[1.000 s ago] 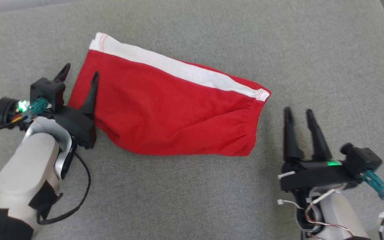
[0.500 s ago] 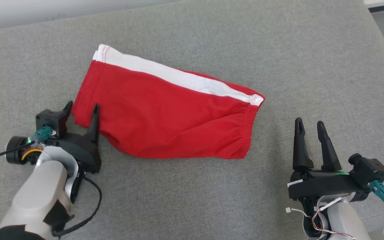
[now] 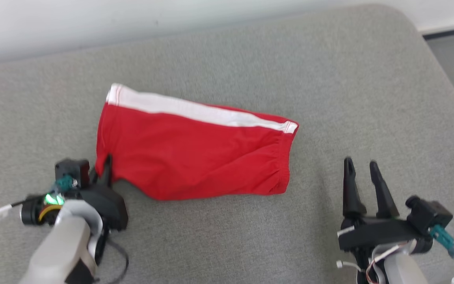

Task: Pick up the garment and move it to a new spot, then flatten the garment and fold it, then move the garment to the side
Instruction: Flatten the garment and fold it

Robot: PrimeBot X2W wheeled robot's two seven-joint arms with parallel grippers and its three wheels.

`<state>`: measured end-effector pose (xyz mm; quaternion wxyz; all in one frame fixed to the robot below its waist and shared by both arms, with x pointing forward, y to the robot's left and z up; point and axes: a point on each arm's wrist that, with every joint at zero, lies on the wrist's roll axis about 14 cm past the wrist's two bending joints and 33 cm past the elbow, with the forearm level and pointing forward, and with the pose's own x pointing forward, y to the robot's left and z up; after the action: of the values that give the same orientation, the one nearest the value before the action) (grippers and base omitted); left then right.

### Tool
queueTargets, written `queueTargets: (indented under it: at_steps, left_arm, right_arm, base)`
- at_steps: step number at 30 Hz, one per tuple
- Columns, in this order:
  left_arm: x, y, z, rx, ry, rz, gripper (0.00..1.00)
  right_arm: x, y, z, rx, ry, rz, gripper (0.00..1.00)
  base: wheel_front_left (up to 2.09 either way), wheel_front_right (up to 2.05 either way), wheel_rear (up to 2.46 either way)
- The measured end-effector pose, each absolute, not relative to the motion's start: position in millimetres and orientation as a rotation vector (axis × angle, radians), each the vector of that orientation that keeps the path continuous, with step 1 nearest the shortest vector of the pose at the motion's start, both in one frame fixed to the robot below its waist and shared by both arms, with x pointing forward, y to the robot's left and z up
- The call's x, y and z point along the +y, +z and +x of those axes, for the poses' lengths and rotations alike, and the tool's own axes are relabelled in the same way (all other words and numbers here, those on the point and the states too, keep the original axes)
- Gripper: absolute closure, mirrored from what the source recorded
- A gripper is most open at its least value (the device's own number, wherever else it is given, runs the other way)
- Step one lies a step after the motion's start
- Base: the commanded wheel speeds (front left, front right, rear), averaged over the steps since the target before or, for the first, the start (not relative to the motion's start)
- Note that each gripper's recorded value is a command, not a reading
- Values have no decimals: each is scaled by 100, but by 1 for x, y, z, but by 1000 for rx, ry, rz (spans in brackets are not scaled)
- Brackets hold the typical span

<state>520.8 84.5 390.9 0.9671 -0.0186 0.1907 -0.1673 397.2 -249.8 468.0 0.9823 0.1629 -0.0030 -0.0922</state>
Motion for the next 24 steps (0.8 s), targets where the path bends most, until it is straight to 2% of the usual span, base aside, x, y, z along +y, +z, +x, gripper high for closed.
queueTargets:
  at_steps: [10,20,21,22,24]
  left_arm:
    - [108,414,468,295,-221,-148,100]
    - [136,425,419,229,-111,-187,100]
    - [139,429,418,212,-99,-188,60]
    - [141,432,416,199,-93,-186,0]
    - [147,434,412,184,-74,-177,0]
  right_arm:
    - [-242,468,367,2,-176,343,0]
    - [-225,478,358,-20,-121,339,0]
    - [-224,479,359,-21,-115,338,0]
    - [-222,480,359,-23,-111,338,0]
    - [-219,480,360,-23,-100,333,0]
  base:
    - [0,0,0]
    - [0,0,0]
    - [0,0,0]
    - [0,0,0]
    - [0,0,0]
